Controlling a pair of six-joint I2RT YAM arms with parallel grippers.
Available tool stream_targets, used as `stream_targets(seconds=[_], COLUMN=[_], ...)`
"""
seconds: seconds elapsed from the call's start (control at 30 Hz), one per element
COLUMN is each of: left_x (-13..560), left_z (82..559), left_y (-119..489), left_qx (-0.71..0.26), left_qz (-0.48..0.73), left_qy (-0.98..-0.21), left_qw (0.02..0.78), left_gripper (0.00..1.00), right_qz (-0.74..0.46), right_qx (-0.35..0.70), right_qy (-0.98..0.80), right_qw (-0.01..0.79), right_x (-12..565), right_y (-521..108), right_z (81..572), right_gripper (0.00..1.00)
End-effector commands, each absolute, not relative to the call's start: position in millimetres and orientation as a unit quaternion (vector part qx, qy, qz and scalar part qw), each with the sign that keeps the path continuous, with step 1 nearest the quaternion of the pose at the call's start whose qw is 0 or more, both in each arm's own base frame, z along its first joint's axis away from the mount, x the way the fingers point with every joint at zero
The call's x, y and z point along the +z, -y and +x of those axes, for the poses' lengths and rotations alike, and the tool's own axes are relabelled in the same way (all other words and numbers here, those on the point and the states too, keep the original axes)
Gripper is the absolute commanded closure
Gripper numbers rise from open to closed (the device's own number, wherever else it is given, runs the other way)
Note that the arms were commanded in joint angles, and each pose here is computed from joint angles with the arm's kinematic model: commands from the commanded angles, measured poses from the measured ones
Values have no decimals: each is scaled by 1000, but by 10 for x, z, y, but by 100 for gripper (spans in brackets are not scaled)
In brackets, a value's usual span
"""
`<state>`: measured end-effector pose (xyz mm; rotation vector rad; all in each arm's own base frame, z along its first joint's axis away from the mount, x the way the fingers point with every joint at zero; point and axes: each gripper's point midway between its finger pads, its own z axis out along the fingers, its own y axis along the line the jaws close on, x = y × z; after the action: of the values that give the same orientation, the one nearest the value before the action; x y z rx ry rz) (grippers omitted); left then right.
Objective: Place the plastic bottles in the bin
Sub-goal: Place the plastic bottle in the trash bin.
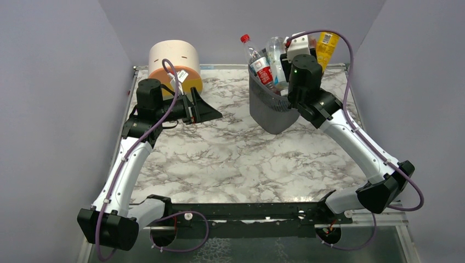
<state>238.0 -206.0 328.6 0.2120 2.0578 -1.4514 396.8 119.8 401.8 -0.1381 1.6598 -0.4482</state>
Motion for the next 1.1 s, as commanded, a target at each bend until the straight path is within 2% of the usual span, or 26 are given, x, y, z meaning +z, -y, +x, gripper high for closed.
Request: stream_targets(seconds=[0.0,0.23,0.87,1.0,1.07], left_x=[3356,3356,3366,3354,3358], left_z=[2356,2342,2300,2302,2310], left_y=[2078,2076,2070,2069,2069], left_qx=[-555,-555,-558,-557,-557], left_qz=[92,92,90,89,89], left_qy=[-767,-766,-763,-764,-764], left_qw=[310,311,313,313,313], left_gripper=[1,1,1,1,1], right_qz=[-60,-54,-36,-28,-27], right_qx=[-165,-157,-107,-76,-59], right_qy=[-739,-740,-738,-733,-731], right_qw=[651,651,665,675,679], right_x=[4041,4062,4252,4396,4465], right_y=[-1260,-1244,-1257,-1273,-1290], right_z=[3930,3891,3764,3687,3647], right_gripper=[43,27,20,14,4])
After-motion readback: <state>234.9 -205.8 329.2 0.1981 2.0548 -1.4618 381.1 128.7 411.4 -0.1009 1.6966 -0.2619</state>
